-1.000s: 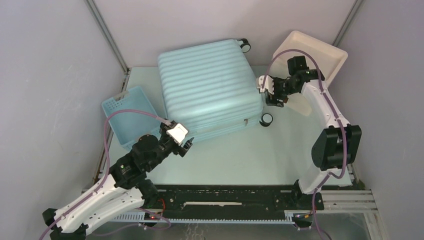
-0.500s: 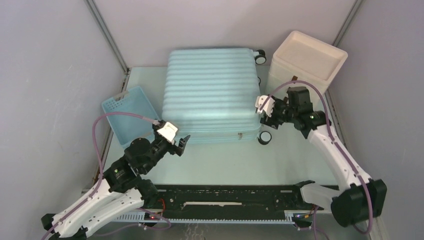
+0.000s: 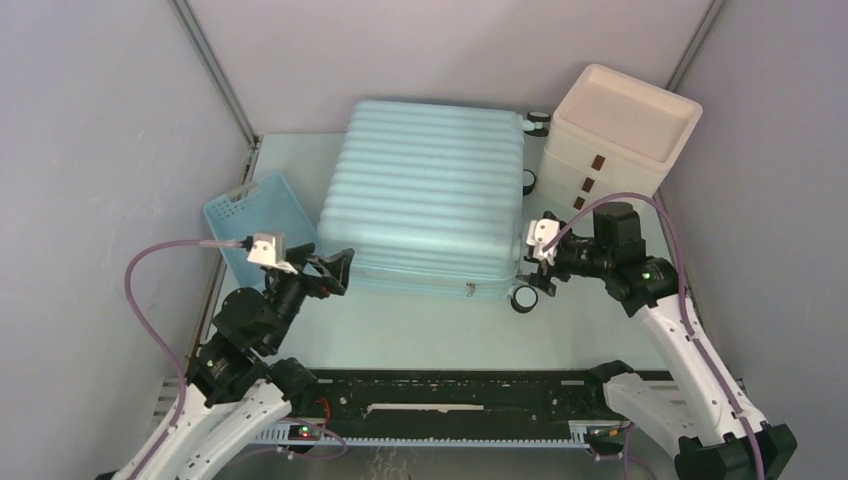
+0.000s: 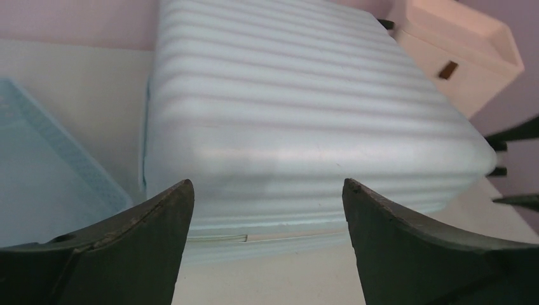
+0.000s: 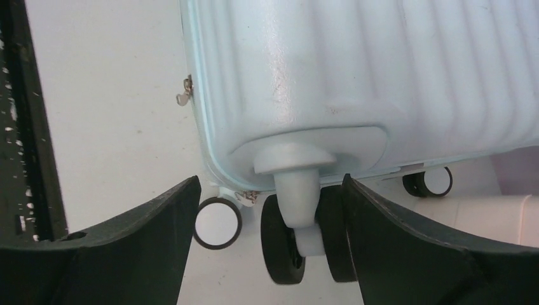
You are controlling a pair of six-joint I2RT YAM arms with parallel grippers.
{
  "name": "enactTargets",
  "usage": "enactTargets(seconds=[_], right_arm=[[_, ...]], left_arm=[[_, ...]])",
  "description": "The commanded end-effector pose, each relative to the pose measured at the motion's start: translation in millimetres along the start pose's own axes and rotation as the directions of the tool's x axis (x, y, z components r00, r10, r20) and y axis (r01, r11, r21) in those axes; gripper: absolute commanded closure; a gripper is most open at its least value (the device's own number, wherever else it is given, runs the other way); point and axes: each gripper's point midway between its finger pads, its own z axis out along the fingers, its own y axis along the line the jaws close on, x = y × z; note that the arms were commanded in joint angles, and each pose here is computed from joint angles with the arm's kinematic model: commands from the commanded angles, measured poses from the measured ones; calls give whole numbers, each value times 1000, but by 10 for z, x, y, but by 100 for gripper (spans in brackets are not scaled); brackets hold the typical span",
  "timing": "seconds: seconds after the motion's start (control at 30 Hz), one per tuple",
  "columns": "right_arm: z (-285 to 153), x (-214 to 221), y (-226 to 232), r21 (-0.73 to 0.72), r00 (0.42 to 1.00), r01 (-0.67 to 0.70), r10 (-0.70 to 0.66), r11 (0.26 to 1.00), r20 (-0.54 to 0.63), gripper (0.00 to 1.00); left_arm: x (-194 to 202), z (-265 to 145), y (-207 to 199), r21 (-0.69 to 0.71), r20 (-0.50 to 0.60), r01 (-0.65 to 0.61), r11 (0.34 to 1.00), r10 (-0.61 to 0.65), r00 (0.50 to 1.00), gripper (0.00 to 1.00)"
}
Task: Open, take out, and arrange the luggage
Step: Adjust the luggage at the center of the board.
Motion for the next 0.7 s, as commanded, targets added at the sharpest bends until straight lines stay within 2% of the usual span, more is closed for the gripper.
enactTargets(seconds=[0.0, 0.07, 0.13, 0.23, 0.27, 0.3, 0.4, 0.5, 0.57, 0.67], right_arm=[[-204, -191, 476, -192, 975, -206, 219, 960, 47, 11], [-284, -325, 321, -170, 967, -220, 238, 961, 92, 11], [-386, -498, 82, -131, 953, -247, 265, 960, 150, 11], [-460, -587, -270, -94, 904, -353, 365, 931, 224, 13], [-450, -561, -367, -82, 887, -392, 400, 916, 230, 16], [-411, -513, -448, -73, 874, -426, 431, 902, 224, 19], [-275, -243, -700, 12, 827, -546, 537, 838, 167, 39], [-110, 32, -819, 96, 805, -593, 586, 800, 89, 57], [20, 158, -829, 125, 802, -595, 596, 794, 39, 64], [217, 255, -745, 119, 811, -577, 584, 808, -34, 68]], left_arm=[[-89, 57, 113, -66, 19, 176, 982, -175, 984, 14], [-27, 137, 188, -96, -2, 225, 970, -227, 974, 19], [24, 207, 286, -130, -8, 281, 951, -284, 959, 29], [57, 256, 480, -197, 27, 350, 916, -352, 936, 40], [65, 260, 560, -225, 48, 370, 901, -369, 928, 46], [78, 254, 627, -251, 64, 377, 891, -374, 925, 49], [178, 263, 789, -317, 96, 409, 856, -400, 912, 61], [325, 319, 882, -359, 82, 415, 836, -414, 906, 79], [427, 359, 945, -396, 65, 414, 820, -425, 903, 85], [519, 429, 1006, -427, 47, 409, 806, -432, 901, 87]])
